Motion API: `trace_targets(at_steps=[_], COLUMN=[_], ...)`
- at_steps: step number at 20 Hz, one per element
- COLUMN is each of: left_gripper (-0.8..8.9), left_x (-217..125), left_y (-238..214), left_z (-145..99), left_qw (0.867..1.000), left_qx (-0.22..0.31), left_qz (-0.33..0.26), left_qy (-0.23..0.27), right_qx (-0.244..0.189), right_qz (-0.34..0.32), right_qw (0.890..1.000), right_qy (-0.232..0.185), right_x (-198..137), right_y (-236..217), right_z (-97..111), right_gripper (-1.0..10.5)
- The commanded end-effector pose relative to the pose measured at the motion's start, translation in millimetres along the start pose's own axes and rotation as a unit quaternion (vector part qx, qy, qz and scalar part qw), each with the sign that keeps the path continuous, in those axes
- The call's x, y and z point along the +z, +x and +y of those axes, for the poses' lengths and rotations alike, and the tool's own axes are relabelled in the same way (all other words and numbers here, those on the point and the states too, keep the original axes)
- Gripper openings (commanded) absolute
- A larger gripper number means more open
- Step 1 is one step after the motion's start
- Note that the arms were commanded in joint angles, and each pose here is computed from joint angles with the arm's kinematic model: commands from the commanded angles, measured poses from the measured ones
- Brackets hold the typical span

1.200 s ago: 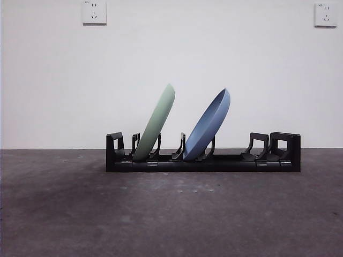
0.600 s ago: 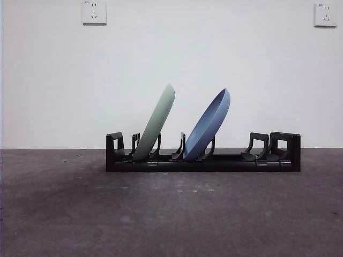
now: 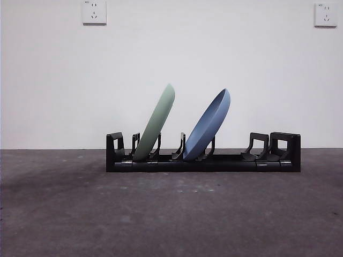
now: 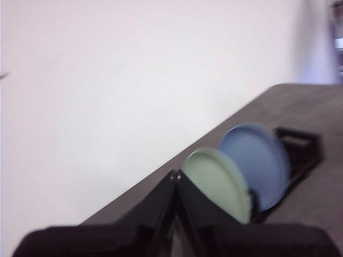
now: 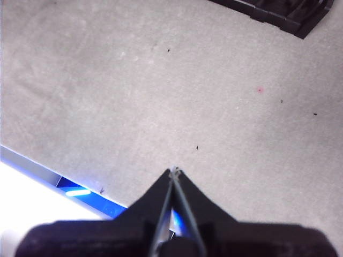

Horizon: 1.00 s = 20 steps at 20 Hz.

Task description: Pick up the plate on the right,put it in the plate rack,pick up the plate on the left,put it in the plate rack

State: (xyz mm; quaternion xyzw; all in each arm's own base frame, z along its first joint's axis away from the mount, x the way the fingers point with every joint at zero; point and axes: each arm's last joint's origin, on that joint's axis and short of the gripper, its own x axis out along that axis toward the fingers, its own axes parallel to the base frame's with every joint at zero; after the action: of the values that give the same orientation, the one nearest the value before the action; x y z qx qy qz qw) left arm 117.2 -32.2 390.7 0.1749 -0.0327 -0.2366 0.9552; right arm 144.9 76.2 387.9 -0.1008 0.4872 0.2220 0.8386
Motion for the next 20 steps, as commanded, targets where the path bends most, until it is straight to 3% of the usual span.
trace_targets(at_steps=[1, 5, 9, 17, 20], left_gripper=[-0.03, -0.03, -0.03, -0.03, -0.03], left_x=[-52, -125, -173, -228, -228], left_y=[-3, -11, -18, -22, -23], left_z=[-15, -40, -58, -77, -78], left_qw=[1.0, 0.999, 0.995, 0.987, 0.985], left_qx=[0.014, 0.032, 0.059, 0.085, 0.086], left_qz=[0.019, 0.039, 0.065, 0.092, 0.092], left_qy=[0.002, -0.008, -0.037, -0.104, -0.115], right_qx=[-0.002, -0.002, -0.002, -0.002, -0.002], right_qz=[0.016, 0.017, 0.017, 0.017, 0.017], right_qw=[1.0, 1.0, 1.0, 1.0, 1.0], right_qy=[0.002, 0.002, 0.002, 0.002, 0.002], right_x=[-1, 0, 0, 0, 0], right_y=[3, 3, 3, 3, 3], right_z=[0, 0, 0, 0, 0], right_gripper=[0.0, 0.0, 0.0, 0.0, 0.0])
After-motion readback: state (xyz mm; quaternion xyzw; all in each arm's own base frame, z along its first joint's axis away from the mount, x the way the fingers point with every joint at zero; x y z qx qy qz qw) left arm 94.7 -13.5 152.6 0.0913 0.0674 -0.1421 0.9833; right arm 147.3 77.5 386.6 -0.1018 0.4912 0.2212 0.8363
